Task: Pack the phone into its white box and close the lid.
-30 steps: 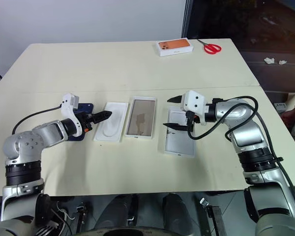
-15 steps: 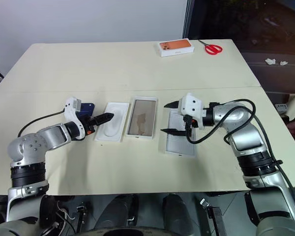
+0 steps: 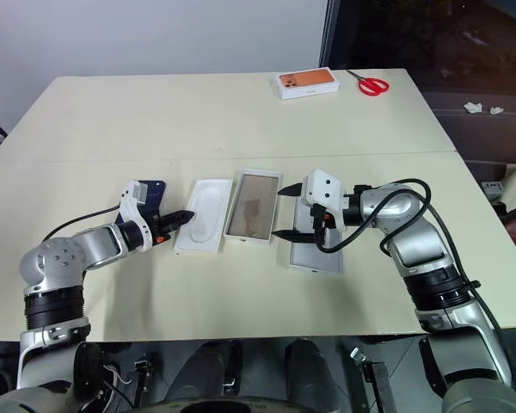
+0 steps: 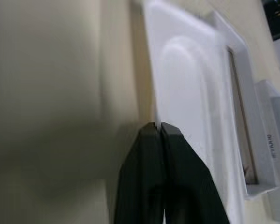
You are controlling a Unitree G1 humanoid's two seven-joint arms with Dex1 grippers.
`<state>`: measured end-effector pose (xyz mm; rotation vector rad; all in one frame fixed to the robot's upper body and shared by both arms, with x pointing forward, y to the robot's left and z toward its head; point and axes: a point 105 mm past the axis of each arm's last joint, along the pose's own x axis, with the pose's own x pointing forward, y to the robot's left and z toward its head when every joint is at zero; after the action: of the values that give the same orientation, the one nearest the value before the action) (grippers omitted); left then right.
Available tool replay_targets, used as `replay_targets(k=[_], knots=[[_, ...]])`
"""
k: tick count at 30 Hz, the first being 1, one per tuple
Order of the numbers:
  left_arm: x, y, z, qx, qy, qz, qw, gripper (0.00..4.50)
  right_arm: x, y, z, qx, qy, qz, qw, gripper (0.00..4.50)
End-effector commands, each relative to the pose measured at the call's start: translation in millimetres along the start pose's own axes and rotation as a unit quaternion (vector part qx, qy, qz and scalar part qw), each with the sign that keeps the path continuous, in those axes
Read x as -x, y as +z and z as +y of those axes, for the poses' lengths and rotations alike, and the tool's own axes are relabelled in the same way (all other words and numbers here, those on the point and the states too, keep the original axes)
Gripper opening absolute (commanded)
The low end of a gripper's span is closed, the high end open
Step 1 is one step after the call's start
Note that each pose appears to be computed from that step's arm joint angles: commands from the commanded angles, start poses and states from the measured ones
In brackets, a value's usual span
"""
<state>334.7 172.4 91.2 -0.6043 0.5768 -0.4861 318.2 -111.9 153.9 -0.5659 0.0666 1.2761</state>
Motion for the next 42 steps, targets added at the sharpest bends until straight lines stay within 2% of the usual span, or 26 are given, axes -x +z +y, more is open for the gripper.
replay_targets(k=[1,8,11,14,19,23,30,32,35,37,40,42], knots=[[4,-4,6,-0.003,0.011,0.002,1.000,0.01,3,12,-4,0.021,-0.011,-0.017,1.000,4.50],[8,1,7,0.006,0.009,-0.014,1.000,0.01,3,10,-2,0.022,-0.012,-0.016,1.000,4.50],[21,31,1,0.029,-0.018,-0.088,0.996,0.01,4,9,-2,0.019,-0.014,-0.020,1.000,4.50],[34,41,8,0.017,0.001,-0.109,0.994,0.01,-1,7,4,0.007,-0.006,-0.024,1.000,4.50],[50,56,4,0.025,-0.010,-0.134,0.991,0.01,-29,1,5,-0.022,-0.003,0.005,1.000,4.50],[54,63,3,0.009,-0.004,-0.138,0.990,0.01,-55,17,4,-0.034,-0.009,-0.012,0.999,4.50],[54,63,-1,0.004,-0.006,-0.139,0.990,0.01,-70,0,21,-0.041,0.007,0.020,0.999,4.50],[54,62,-1,0.004,-0.005,-0.139,0.990,0.00,-71,-3,24,-0.042,0.011,0.026,0.999,3.98],[53,59,-1,0.004,-0.006,-0.136,0.991,0.00,-71,-17,25,-0.019,0.010,0.058,0.998,2.73],[51,58,-2,0.005,-0.007,-0.135,0.991,0.00,-70,-28,24,0.001,0.007,0.083,0.997,1.62],[48,58,-3,0.005,-0.008,-0.137,0.991,0.00,-72,-27,20,-0.006,-0.005,0.078,0.997,0.14],[47,58,-3,0.005,-0.008,-0.136,0.991,0.00,-73,-25,20,-0.005,-0.005,0.073,0.997,0.06]])
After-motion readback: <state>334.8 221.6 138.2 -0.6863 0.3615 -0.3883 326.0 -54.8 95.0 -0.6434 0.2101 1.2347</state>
